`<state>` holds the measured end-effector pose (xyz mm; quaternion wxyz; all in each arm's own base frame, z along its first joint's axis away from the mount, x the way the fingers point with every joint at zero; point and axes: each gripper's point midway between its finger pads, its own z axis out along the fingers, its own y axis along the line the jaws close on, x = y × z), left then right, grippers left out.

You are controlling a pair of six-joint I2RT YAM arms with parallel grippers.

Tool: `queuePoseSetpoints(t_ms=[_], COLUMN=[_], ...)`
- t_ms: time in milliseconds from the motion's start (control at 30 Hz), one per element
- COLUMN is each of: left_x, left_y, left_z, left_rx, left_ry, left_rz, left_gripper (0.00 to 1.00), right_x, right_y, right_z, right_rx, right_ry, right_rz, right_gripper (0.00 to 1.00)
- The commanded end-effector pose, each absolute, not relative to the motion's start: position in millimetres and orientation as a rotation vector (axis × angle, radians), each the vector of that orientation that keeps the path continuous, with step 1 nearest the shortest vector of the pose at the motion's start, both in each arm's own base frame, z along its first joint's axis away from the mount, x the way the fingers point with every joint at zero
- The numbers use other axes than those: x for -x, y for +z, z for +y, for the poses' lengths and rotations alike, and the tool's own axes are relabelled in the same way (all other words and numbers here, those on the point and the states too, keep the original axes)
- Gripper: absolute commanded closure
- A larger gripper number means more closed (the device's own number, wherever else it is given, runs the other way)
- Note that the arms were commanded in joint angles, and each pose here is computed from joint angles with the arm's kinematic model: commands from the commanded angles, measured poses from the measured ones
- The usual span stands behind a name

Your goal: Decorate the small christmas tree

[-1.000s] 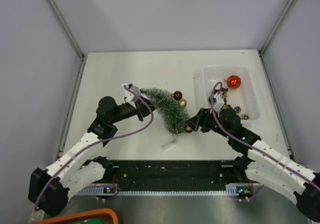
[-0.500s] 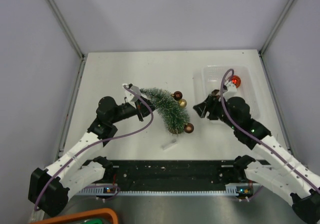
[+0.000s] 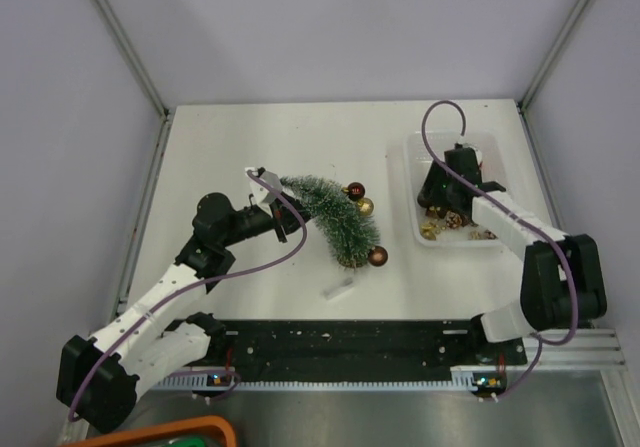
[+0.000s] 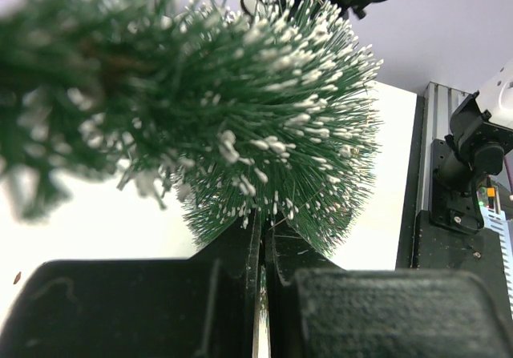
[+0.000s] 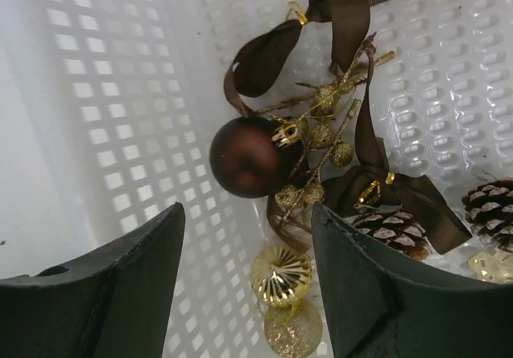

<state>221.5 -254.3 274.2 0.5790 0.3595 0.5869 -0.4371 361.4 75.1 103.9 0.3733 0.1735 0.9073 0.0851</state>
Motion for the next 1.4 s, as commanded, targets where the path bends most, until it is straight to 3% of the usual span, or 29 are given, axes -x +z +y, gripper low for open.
queuePoseSetpoints(t_ms=[0, 533, 933, 1167, 1367], left_x=[-216.1, -217.5, -217.1, -216.5, -214.5], left_y=[275.2, 277.4, 275.4, 276.0, 274.2], left_z=[-256.3, -253.8, -253.9, -253.5, -252.3], left_rx=[-0.853, -0.842, -0.841, -0.841, -0.838], left_ry=[-1.05, -1.039, -1.042, -1.04, -1.041], left_rz=[1.363, 1.361, 1.368, 1.364, 1.362], left_gripper=[1.0, 1.0, 1.0, 1.0, 1.0], right_x=[-383.9, -407.4, -400.1, -378.2, -370.3], right_y=[102.4, 66.7, 99.4, 148.1, 136.8], right_z=[77.7, 87.2, 85.7, 83.9, 74.6], right_rx=[-0.444, -0.466, -0.451, -0.423, -0.446], right_ry=[0.22, 0.235, 0.269, 0.321, 0.256], right_rz=[2.295, 2.328, 2.232, 2.144, 2.182], right_gripper=[0.37, 0.46, 0.71, 0.71, 0.68])
